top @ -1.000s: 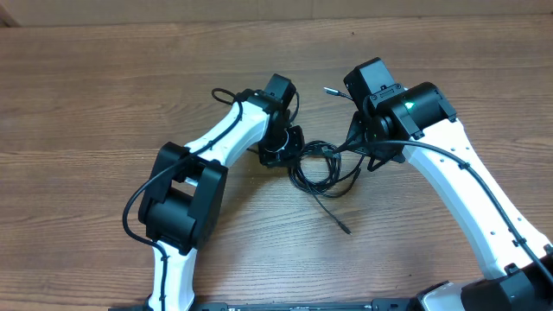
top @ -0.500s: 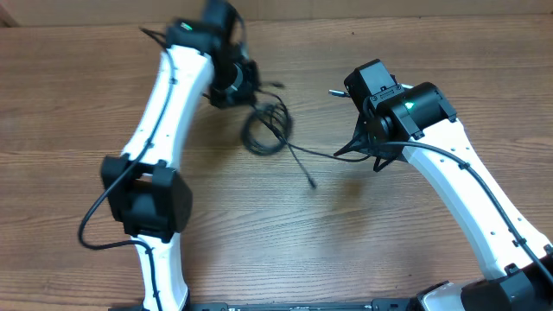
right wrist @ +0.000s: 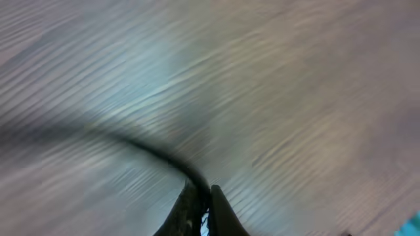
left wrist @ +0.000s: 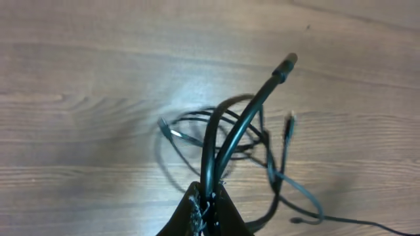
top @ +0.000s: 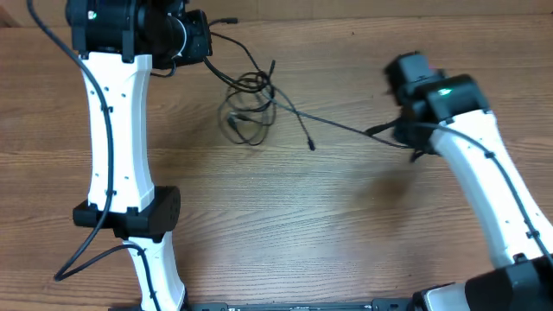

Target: Untangle cables

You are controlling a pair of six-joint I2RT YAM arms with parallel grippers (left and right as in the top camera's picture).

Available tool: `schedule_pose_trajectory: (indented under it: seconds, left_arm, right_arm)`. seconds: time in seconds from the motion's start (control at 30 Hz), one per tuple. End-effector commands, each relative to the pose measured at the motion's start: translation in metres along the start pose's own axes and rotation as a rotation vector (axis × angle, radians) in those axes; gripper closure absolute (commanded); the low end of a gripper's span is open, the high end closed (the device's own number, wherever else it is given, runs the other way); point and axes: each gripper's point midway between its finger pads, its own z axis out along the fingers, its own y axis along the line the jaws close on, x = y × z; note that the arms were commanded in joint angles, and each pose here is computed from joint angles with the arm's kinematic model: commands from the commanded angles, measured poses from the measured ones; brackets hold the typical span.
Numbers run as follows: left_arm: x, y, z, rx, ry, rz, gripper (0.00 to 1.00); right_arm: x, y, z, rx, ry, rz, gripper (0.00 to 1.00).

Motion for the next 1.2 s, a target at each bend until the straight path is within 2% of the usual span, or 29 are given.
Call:
schedule_pose_trajectory:
  seconds: [0.0, 0.23, 0.4, 0.6, 0.7, 0.73, 0.8, 0.9, 0.93, 0.97, 1.0, 1.17]
  left_arm:
    - [-0.008, 0.003, -0.05, -0.024, -0.137, 0.039, 0.96]
    - [-0.004, -0.002, -0.089, -0.007, -0.218, 0.053, 0.96]
    - [-0.004, 0.01, -0.12, -0.084, -0.306, 0.048, 0.96]
    - [-0.002, 0.01, -0.128, -0.082, -0.324, 0.049, 0.96]
    - [0.001, 0.005, -0.124, -0.054, -0.301, 0.054, 0.96]
    - [0.002, 0.002, -0.123, -0.04, -0.294, 0.057, 0.96]
    - [0.005, -0.005, -0.119, 0.002, -0.269, 0.086, 0.96]
    - [0.015, -0.028, -0.115, 0.127, -0.218, 0.185, 0.96]
    - [0.017, -0.034, -0.115, 0.164, -0.205, 0.209, 0.96]
    - [0.021, -0.042, -0.114, 0.211, -0.188, 0.237, 0.96]
    - [0.024, -0.047, -0.113, 0.241, -0.177, 0.254, 0.96]
    - [0.033, -0.066, -0.105, 0.369, -0.114, 0.31, 0.96]
  right_arm:
    - [-0.014, -0.049, 0.027, 0.108, 0.005, 0.136, 0.96]
    - [-0.024, -0.101, 0.074, 0.156, 0.053, 0.28, 0.96]
    - [-0.024, -0.139, 0.094, 0.119, 0.128, 0.451, 0.96]
    - [-0.028, -0.127, 0.101, -0.077, 0.184, 0.439, 0.96]
    - [-0.029, -0.092, 0.093, -0.258, 0.203, 0.303, 0.96]
    - [-0.029, -0.076, 0.088, -0.349, 0.206, 0.23, 0.92]
    - [-0.027, -0.031, 0.065, -0.617, 0.197, 0.04, 0.74]
    - [-0.022, 0.01, 0.03, -0.902, 0.155, -0.144, 0.21]
    - [-0.021, 0.019, 0.021, -0.966, 0.143, -0.179, 0.11]
    - [-0.02, 0.026, 0.013, -1.02, 0.133, -0.205, 0.04]
    - [-0.018, 0.031, 0.005, -1.069, 0.127, -0.227, 0.01]
    - [-0.004, 0.059, -0.041, -1.334, 0.1, -0.348, 0.0]
